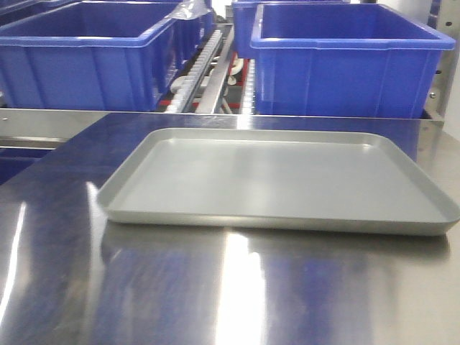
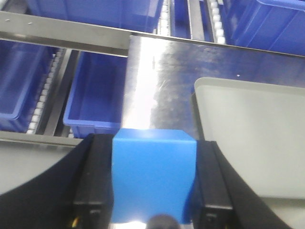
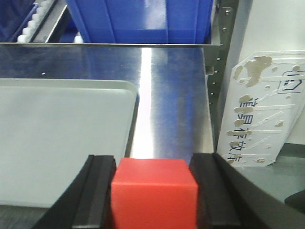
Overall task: Sort and place red and blue blocks on shelf
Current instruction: 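Drive the base back and turn away from the table holding both cubes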
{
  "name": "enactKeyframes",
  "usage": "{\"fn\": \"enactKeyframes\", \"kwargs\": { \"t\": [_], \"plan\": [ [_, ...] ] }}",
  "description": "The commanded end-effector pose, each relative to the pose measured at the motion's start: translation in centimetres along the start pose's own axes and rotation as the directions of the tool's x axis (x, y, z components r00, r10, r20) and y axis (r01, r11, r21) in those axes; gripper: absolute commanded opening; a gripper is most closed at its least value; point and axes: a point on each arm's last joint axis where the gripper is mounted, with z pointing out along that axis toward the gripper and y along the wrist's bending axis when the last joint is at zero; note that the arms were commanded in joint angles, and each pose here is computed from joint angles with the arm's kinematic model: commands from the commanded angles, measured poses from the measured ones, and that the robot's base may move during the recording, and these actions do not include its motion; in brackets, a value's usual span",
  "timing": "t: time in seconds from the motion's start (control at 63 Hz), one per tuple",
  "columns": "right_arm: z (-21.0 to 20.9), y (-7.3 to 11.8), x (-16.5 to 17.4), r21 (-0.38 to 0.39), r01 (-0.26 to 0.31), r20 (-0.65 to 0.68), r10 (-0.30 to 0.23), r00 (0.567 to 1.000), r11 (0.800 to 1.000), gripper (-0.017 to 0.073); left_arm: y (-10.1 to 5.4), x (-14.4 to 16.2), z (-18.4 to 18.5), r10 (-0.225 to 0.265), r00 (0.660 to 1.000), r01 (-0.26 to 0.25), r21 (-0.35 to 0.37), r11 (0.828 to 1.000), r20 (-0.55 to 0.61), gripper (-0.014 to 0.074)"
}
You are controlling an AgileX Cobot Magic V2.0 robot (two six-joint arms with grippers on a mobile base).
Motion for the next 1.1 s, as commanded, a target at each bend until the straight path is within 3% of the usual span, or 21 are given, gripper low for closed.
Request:
{"fn": "enactKeyframes", "kwargs": {
  "t": [0.0, 1.08],
  "plan": [
    [-0.45, 0.2, -1.59, -0.011, 0.02, 0.11, -0.019, 0.994, 1.0, 0.0049, -0.28, -1.49, -0.42, -0.008, 0.995, 0.006, 0.021, 1.0, 0.1, 0.0123],
    [-0.45, 0.2, -1.59, -0.011, 0.02, 0.11, -0.019, 0.994, 1.0, 0.0049, -0.28, -1.49, -0.42, -0.008, 0.995, 0.006, 0.021, 1.0, 0.1, 0.0123]
  ]
}}
